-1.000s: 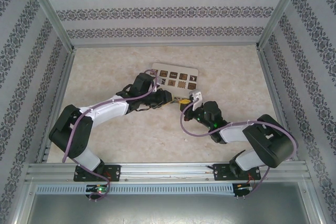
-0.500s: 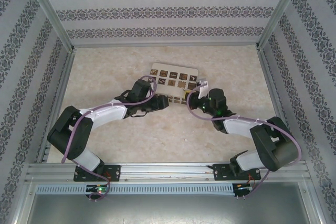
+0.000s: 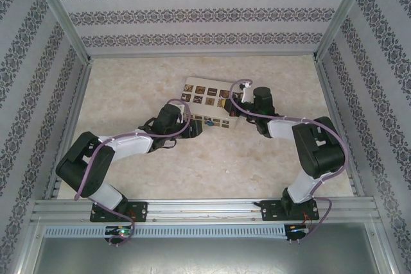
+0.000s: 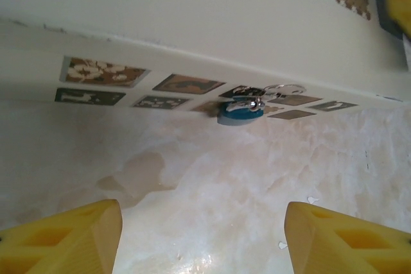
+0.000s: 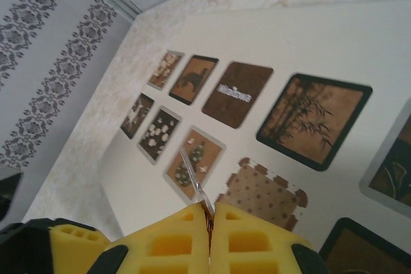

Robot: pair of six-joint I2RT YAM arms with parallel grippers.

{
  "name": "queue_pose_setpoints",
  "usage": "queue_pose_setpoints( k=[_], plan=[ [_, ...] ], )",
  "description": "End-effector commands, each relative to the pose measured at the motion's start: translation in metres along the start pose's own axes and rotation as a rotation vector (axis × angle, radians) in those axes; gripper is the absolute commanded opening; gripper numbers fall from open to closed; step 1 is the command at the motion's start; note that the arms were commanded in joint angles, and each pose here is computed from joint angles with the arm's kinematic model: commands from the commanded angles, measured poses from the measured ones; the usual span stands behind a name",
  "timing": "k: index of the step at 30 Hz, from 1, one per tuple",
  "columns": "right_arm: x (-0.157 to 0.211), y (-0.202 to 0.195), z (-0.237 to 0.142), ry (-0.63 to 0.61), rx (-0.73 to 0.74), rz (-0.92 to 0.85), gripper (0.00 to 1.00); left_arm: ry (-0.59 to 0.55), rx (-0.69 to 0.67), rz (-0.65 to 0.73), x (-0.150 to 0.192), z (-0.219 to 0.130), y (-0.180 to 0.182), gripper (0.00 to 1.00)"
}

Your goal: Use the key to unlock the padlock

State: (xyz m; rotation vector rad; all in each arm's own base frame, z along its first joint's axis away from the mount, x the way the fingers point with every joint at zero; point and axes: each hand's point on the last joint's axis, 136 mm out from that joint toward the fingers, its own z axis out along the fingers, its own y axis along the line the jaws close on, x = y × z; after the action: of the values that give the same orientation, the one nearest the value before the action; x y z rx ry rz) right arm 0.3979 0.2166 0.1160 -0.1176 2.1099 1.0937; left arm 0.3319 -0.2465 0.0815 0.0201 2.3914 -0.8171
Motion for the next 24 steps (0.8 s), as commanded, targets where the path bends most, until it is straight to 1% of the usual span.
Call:
queue_pose_setpoints(
  k=[1, 5, 9, 13, 17, 24],
  plan=[
    [0.014, -0.007, 0.004, 0.056, 0.025, 0.04, 0.0, -0.107, 0.028, 0.078, -0.025, -0.009, -0.011, 0.68],
    [0.044, -0.017, 0.004, 0.141, 0.112, 0.041, 0.0, -0.114, 0.022, 0.093, -0.025, -0.009, -0.009, 0.7],
    [0.069, -0.021, 0.001, 0.179, 0.126, 0.105, 0.0, -0.115, 0.039, 0.102, -0.024, -0.006, -0.01, 0.7],
    [0.087, -0.014, 0.002, 0.2, 0.115, 0.143, 0.0, -0.124, 0.06, 0.106, -0.021, -0.003, -0.01, 0.7],
    [0.095, -0.007, 0.004, 0.2, 0.097, 0.169, 0.0, -0.123, 0.074, 0.12, -0.018, 0.0, -0.01, 0.7],
    [0.087, -0.004, -0.001, 0.178, 0.122, 0.138, 0.0, -0.114, 0.082, 0.129, -0.007, 0.011, -0.001, 0.69]
  ],
)
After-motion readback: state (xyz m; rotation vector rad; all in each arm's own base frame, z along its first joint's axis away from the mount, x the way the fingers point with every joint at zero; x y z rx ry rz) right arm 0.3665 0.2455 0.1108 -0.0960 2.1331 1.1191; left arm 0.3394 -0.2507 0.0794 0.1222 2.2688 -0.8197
